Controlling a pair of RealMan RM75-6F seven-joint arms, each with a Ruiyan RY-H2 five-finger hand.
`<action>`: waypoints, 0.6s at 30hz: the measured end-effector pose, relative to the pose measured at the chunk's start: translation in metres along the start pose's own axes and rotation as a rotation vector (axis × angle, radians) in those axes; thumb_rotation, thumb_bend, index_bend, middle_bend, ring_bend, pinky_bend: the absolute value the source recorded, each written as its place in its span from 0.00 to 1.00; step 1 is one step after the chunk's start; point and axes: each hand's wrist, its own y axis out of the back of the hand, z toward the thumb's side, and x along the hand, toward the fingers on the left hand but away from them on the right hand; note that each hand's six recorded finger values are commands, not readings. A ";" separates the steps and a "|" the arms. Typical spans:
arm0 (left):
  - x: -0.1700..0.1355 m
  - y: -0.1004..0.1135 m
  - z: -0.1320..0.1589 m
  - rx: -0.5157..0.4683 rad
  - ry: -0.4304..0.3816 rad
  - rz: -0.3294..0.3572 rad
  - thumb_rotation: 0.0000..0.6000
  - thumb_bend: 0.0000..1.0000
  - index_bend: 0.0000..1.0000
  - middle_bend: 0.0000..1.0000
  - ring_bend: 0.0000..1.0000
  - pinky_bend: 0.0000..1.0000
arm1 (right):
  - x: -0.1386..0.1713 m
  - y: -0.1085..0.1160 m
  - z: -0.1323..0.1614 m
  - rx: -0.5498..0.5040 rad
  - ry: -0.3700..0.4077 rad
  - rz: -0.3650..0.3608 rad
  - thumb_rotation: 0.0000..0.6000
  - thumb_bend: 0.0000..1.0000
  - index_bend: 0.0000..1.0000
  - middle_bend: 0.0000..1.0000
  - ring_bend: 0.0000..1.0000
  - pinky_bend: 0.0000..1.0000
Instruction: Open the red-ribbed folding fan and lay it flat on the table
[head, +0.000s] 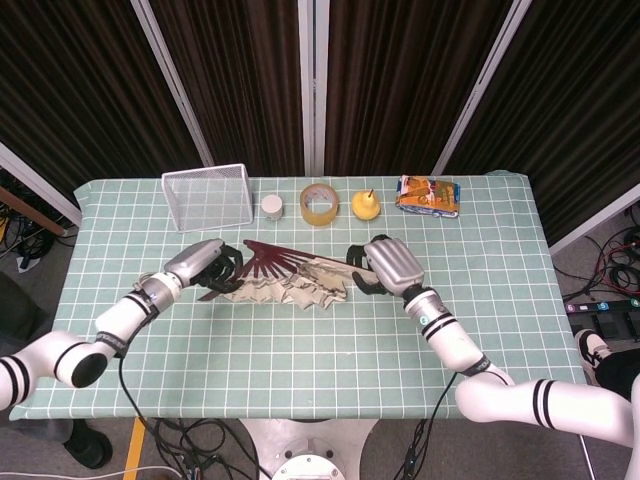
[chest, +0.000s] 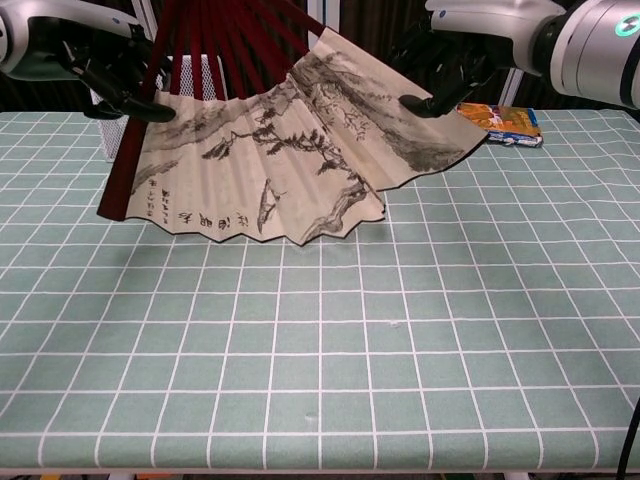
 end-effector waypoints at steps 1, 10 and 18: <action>-0.001 0.002 -0.001 0.019 0.010 0.008 1.00 0.47 0.66 0.79 0.82 0.82 | 0.001 0.003 0.000 0.011 0.002 -0.008 1.00 0.63 1.00 0.80 0.57 0.27; -0.010 0.025 -0.008 0.147 0.106 0.085 1.00 0.47 0.66 0.80 0.83 0.82 | 0.010 0.024 0.003 0.141 0.032 -0.076 1.00 0.63 1.00 0.79 0.57 0.27; -0.018 0.042 -0.007 0.260 0.163 0.134 1.00 0.48 0.66 0.80 0.84 0.83 | 0.019 0.039 0.010 0.322 0.055 -0.138 1.00 0.63 1.00 0.79 0.57 0.27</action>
